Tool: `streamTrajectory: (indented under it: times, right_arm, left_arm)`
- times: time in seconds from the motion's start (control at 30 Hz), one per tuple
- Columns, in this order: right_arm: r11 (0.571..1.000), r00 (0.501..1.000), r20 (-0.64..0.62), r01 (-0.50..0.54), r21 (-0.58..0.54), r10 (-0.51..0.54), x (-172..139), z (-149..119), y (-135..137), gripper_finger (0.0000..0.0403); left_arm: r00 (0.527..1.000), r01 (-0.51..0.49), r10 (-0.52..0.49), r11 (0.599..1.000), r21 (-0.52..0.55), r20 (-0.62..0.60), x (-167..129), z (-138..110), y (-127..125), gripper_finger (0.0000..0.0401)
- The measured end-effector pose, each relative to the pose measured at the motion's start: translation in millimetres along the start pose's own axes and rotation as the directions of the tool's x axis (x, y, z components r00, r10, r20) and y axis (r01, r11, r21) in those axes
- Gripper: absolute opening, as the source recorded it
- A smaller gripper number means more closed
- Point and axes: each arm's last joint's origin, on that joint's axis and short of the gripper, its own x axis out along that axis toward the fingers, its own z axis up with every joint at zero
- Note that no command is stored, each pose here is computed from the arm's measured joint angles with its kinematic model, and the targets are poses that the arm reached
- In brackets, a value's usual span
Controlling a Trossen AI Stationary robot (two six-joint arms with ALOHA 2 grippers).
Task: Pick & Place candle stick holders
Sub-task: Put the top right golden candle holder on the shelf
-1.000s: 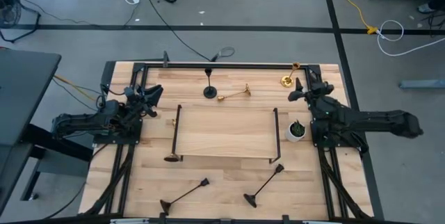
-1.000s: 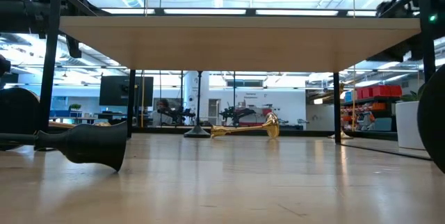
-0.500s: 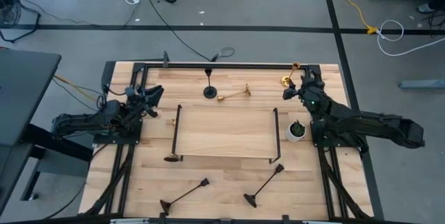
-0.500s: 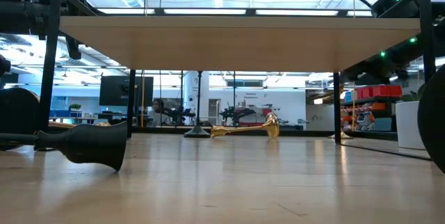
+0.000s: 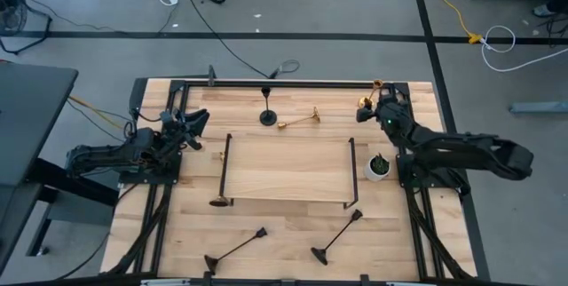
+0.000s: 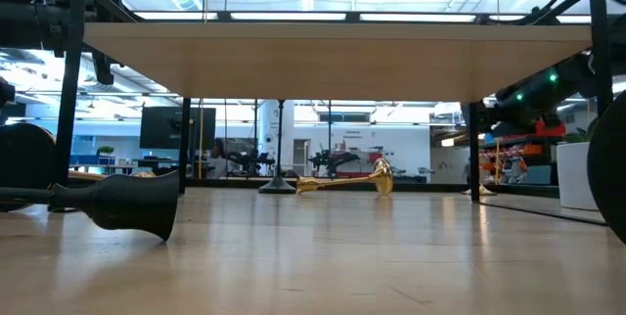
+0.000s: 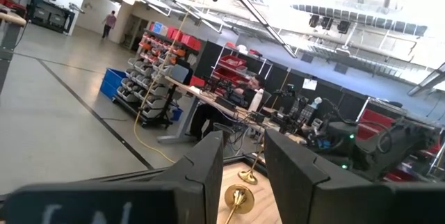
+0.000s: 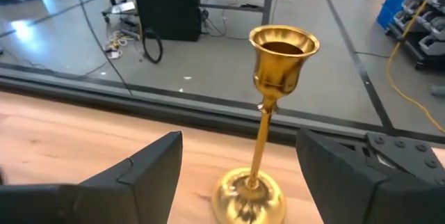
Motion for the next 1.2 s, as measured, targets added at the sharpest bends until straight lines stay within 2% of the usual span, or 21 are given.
streamTrajectory:
  times: [0.4, 0.57, 0.73, 0.9, 1.2]
  right_arm:
    - [0.998, 0.998, -0.012, 0.054, 0.014, -0.054, 27, -7, -6, 0.0277]
    - [0.998, 0.999, -0.032, 0.024, 0.05, -0.022, 29, -11, -4, 0.0254]
    - [0.994, 0.996, -0.017, 0.083, 0.071, -0.082, 31, -12, -5, 0.023]
    - [0.99, 0.997, -0.009, 0.082, 0.117, -0.082, 33, -13, -4, 0.0207]
    - [0.987, 0.996, -0.005, 0.09, 0.134, -0.09, 36, -16, -2, 0.016]
  left_arm:
    - [1.0, 0.0, 0.0, 1.0, 0.0, 0.0, 0, 0, 0, 0.0108]
    - [1.0, 0.0, 0.0, 1.0, -0.001, 0.0, 0, 0, 0, 0.0108]
    - [1.0, 0.0, 0.0, 1.0, -0.001, 0.001, 0, 0, 0, 0.0108]
    - [1.0, 0.0, 0.0, 1.0, -0.001, 0.0, 0, 0, 0, 0.0108]
    - [1.0, 0.0, 0.0, 1.0, 0.0, 0.001, 0, 0, 0, 0.0108]
